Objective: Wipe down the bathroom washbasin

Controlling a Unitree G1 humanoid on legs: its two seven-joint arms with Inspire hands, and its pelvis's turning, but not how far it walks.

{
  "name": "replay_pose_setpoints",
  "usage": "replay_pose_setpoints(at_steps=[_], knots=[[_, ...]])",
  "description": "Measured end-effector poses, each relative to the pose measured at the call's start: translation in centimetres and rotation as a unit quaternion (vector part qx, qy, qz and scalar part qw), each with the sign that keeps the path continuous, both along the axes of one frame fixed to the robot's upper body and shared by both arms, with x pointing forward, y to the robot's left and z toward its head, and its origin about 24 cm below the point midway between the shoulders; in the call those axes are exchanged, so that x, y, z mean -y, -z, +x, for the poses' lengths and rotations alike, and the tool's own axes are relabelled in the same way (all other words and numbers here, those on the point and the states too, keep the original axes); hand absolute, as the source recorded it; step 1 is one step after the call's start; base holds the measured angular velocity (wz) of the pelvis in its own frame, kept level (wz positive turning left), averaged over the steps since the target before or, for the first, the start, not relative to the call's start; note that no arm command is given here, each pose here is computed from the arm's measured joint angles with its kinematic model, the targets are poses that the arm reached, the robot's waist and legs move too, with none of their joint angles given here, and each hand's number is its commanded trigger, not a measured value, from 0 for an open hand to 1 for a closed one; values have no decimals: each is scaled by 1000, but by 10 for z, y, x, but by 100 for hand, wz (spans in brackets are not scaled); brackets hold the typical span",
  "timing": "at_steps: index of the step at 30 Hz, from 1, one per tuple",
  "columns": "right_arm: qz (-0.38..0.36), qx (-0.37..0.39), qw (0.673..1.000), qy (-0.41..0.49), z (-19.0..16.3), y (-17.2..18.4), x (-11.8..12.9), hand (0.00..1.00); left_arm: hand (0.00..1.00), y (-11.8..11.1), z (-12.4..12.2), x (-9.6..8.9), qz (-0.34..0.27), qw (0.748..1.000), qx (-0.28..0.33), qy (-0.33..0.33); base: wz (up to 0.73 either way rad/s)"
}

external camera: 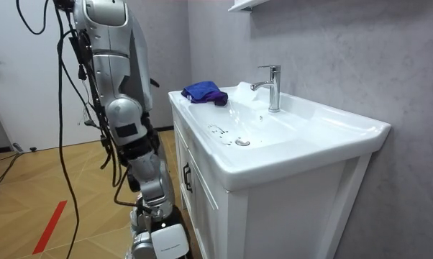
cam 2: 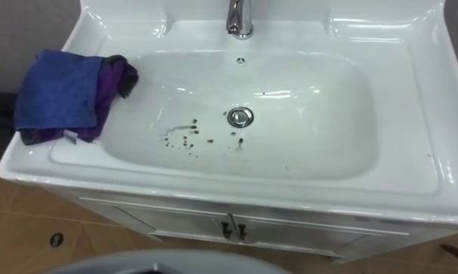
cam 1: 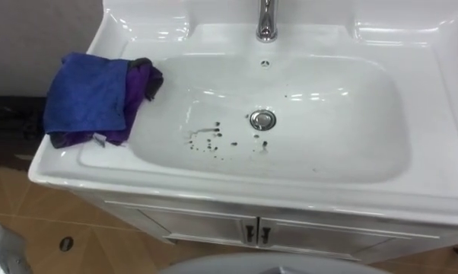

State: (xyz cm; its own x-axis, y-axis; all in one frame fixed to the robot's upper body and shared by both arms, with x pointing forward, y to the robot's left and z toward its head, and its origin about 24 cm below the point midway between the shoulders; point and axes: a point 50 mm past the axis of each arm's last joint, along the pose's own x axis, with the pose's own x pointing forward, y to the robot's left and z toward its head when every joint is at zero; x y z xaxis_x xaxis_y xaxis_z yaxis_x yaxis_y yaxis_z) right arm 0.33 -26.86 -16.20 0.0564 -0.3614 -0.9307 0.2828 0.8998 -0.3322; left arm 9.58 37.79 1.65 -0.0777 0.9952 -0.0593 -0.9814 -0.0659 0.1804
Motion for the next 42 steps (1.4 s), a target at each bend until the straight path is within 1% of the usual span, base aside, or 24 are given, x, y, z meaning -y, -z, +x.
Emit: replay_pose_setpoints(at_steps=[2,4,9,12,14,15,17,19,25,28,30,32,34,36,37,40,42], knots=[[4,2,1000,-1,-1,0,0,0,0,-12,4,-3,26,1000,17,2,-7],[7,1,1000,-2,-3,1,-1,0,0,-22,11,-3,39,998,38,9,0],[6,9,1000,-5,-2,0,-1,0,0,-35,19,0,65,995,72,23,0],[10,12,1000,-7,-2,1,-2,0,0,-49,25,3,96,991,83,40,-1],[17,16,1000,-8,-1,1,-4,0,0,-68,30,9,136,983,110,59,-6],[18,17,1000,-8,0,1,-4,0,0,-72,31,10,143,980,118,64,-8],[20,17,1000,-6,-1,2,-6,0,0,-81,35,13,171,975,116,77,-4],[20,19,1000,-2,0,2,-6,0,0,-82,37,14,184,974,107,84,0],[22,10,1000,2,-3,3,-7,0,0,-84,53,27,210,963,81,147,0],[22,13,1000,-2,0,3,-8,0,0,-86,64,42,213,954,84,195,0],[22,14,1000,-5,1,3,-8,0,0,-84,71,51,219,945,72,230,0],[22,20,1000,-5,3,3,-8,0,0,-81,76,58,217,939,64,259,0],[25,28,999,2,6,3,-10,0,0,-74,83,71,210,930,51,297,4],[29,30,999,-2,9,4,-12,0,0,-67,86,82,206,920,34,333,2],[34,29,999,-2,8,4,-12,0,0,-64,90,89,203,910,25,361,0],[48,32,998,-6,9,5,-14,0,0,-61,96,101,213,888,3,407,-2],[53,35,998,-7,9,5,-15,0,0,-60,98,105,212,881,-2,424,0]])
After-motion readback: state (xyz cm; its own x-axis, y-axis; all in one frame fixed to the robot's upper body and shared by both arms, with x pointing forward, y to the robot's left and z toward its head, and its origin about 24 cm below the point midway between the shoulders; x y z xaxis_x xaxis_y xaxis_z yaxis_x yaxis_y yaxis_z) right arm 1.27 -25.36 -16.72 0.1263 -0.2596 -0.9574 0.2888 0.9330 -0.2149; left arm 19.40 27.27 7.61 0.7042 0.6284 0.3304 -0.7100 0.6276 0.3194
